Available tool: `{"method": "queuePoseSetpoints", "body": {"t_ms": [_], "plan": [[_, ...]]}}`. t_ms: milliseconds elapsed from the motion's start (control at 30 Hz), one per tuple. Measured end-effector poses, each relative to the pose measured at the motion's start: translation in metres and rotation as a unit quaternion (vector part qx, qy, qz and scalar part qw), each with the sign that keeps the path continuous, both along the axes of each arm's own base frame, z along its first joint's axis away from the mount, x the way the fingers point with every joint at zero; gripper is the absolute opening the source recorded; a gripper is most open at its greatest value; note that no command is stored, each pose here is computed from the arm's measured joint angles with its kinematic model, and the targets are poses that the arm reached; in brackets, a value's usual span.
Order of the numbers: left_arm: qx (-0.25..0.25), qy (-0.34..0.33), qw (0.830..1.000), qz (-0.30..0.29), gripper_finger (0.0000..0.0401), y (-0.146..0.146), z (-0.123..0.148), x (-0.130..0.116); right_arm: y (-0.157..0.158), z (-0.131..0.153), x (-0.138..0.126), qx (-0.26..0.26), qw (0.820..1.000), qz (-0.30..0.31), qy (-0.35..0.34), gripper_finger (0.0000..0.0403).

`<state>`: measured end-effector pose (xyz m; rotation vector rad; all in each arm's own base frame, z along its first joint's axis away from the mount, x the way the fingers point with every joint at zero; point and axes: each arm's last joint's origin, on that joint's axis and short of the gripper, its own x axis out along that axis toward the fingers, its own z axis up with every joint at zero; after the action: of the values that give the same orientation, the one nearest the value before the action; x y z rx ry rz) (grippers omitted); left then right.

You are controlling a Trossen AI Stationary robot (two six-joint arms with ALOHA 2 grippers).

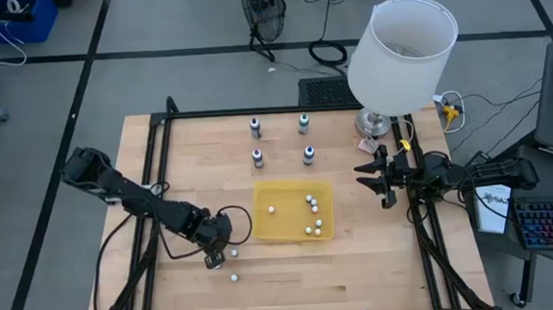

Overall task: Pick & Place food coloring
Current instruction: Put the small yellow food coloring bottle into the yellow container, then put the small blue food coloring bottle into the yellow container

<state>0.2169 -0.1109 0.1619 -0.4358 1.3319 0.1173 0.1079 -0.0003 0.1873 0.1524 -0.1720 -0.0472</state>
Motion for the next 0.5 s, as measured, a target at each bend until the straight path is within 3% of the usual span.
{"method": "queuePoseSetpoints", "body": {"t_ms": [133,400,500], "plan": [[-0.002,-0.024,0.999,-0.025,0.0000,-0.003,0.010,0.007,0.000,0.000,0.000,0.000,1.000,0.000,0.000,0.0130],[-0.006,-0.050,0.998,-0.038,0.0005,-0.007,0.022,0.015,0.000,0.000,0.000,0.000,1.000,0.000,0.000,0.0130],[-0.031,-0.059,0.996,-0.062,0.0012,-0.011,0.024,0.017,0.000,0.000,0.000,0.000,1.000,0.000,0.000,0.0130]]}}
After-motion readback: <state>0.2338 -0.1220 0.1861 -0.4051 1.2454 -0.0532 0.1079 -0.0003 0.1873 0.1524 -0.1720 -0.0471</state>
